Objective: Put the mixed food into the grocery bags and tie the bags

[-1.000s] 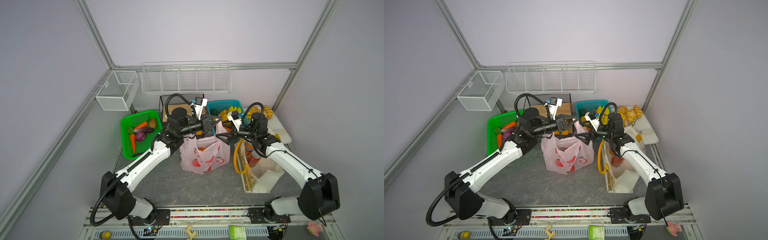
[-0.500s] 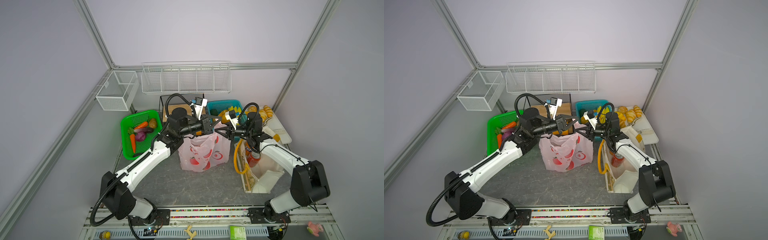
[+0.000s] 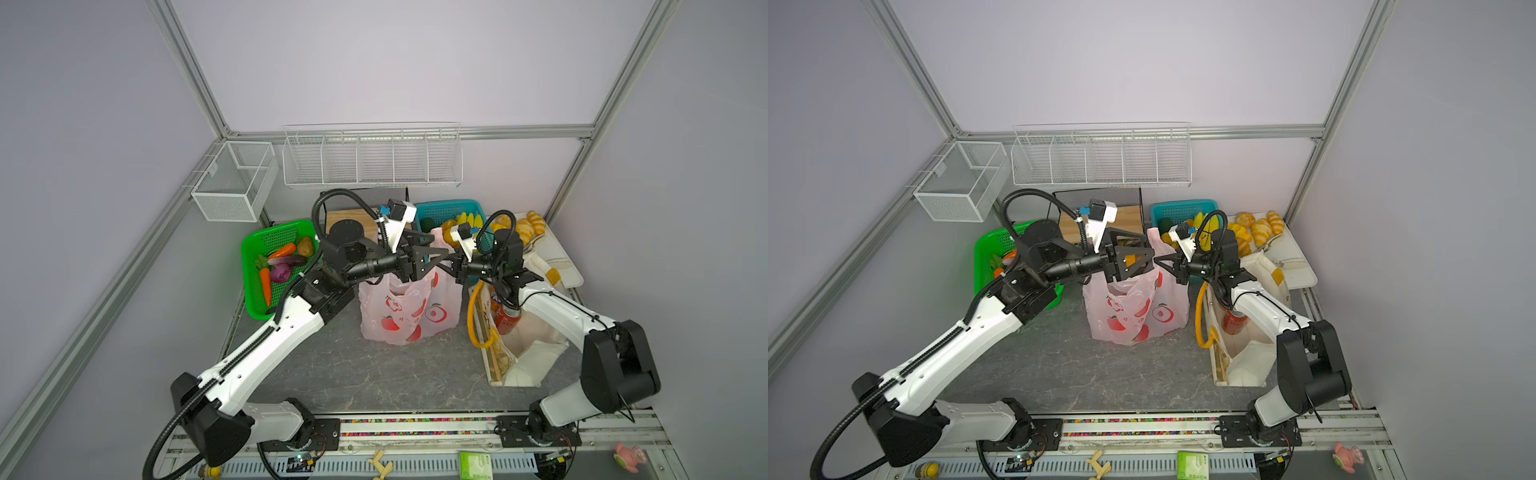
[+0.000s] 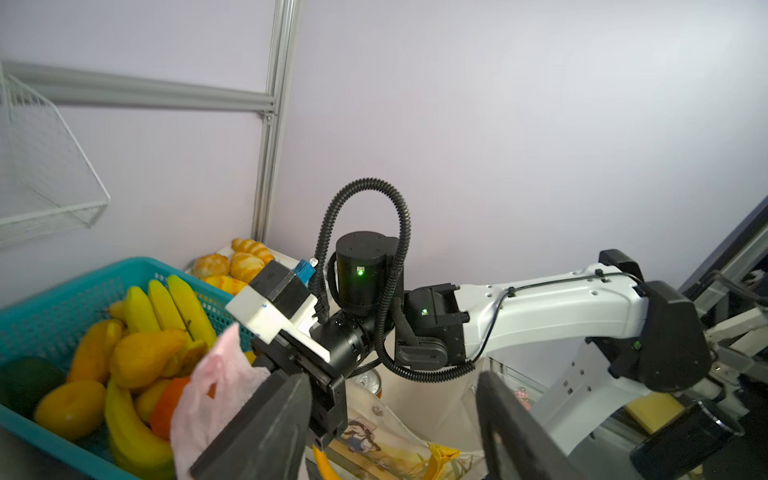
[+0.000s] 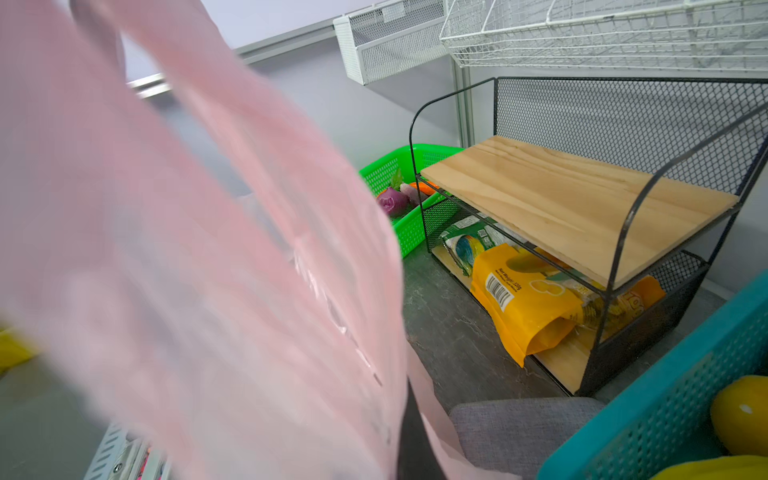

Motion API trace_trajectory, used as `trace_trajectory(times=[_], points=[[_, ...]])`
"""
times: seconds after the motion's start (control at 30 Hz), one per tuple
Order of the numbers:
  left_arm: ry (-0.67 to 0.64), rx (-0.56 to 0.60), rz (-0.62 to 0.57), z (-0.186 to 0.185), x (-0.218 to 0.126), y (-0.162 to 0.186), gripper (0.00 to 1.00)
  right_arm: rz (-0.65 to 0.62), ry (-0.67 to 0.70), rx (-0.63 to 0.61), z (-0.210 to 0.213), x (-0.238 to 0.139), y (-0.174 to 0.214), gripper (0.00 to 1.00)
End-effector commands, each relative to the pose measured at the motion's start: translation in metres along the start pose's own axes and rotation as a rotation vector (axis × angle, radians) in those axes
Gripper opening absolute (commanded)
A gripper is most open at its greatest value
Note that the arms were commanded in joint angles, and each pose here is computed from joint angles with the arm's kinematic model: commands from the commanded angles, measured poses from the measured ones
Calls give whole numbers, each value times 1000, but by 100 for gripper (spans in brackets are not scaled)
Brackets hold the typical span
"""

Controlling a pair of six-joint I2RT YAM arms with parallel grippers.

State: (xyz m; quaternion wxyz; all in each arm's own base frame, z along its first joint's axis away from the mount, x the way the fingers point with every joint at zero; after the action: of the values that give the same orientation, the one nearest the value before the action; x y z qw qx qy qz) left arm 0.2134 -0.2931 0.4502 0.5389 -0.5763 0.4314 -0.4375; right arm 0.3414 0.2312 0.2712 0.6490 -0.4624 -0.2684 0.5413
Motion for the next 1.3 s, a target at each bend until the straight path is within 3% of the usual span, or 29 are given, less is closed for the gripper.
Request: trace_trajectory(times=[0.0,0.27,0.53,0.97,1.27], points=[[-33,122,45,-8,-23,15,70,-22,34,-1,2,-7,-4,6],[-356,133,50,17,-94,57,80,-22,39,8,2,-8,-4,6],[-545,105,90,45,-120,101,88,-18,42,-7,6,-10,-6,6],[-487,82,28,105,-113,130,96,-13,39,-1,3,-10,-6,6],[-340,127,35,121,-93,130,96,-8,39,10,1,-9,-3,6]])
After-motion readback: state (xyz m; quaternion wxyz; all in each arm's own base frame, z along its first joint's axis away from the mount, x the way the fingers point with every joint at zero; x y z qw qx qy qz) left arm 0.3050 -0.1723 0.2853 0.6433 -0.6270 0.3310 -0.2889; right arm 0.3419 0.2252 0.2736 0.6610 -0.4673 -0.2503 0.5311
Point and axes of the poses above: each gripper's point midway between its finger pads, its own x axis out along the fingers, its own z axis along the line the jaws close on, y = z × x, the point moved 4 cm from there along -x, back along the fingers, and after that the axes turned 11 degrees about x, right-handed, at the moved point
